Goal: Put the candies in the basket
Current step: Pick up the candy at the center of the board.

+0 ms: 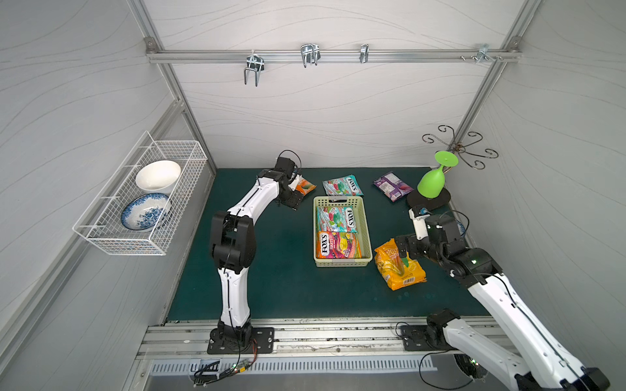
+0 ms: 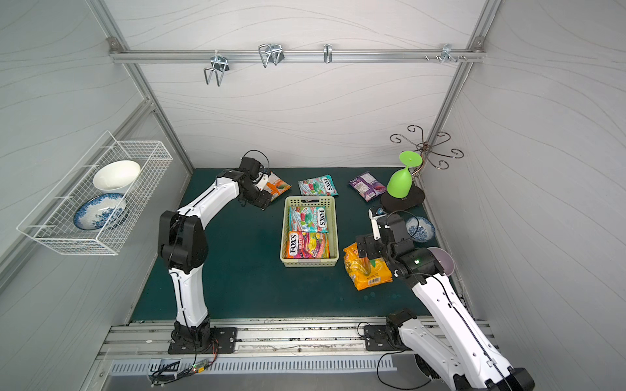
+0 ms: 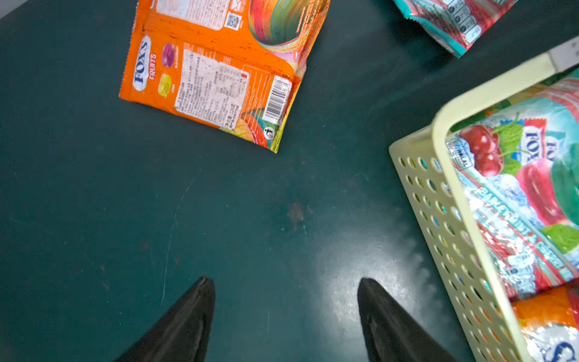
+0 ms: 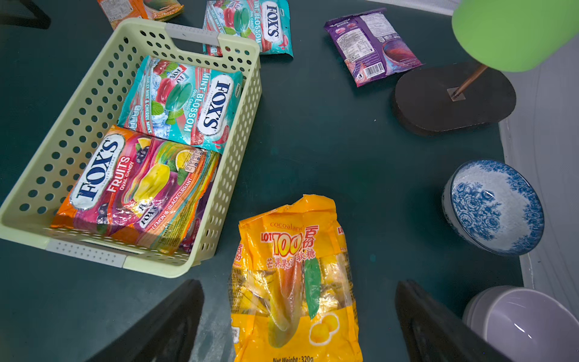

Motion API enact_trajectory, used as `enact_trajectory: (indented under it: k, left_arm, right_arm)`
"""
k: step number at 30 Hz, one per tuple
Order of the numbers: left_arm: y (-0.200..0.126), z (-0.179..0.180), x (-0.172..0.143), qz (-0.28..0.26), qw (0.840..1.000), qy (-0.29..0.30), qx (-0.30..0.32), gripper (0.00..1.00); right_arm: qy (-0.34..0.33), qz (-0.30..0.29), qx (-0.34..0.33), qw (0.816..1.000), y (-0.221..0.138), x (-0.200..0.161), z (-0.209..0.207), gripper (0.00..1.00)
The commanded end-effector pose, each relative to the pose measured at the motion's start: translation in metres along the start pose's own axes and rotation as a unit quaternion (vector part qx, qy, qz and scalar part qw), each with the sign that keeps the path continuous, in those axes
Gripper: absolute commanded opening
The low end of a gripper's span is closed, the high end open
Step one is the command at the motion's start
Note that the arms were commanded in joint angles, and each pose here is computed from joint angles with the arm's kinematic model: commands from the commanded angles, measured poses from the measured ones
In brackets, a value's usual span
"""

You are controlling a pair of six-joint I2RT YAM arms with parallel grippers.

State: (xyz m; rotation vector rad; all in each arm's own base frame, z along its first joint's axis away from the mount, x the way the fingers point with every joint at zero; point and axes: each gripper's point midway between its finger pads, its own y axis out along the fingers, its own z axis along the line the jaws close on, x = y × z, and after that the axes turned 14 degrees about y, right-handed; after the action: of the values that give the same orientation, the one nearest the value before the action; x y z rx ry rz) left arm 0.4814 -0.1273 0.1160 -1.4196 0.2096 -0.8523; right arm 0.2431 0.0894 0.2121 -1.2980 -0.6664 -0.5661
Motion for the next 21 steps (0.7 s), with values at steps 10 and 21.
enact_trajectory:
  k: [10,21]
  left_arm:
    - [0.040,0.011,0.040,0.014,0.998,0.061,0.029,0.66]
    - [0.087,0.012,0.038,0.046,0.994,0.094,0.042,0.61]
  right_arm:
    - [-0.009,-0.042,0.009,0.999,-0.002,0.009,0.001,0.99]
    - [-0.009,-0.053,0.011,0.998,-0.003,0.010,0.001,0.99]
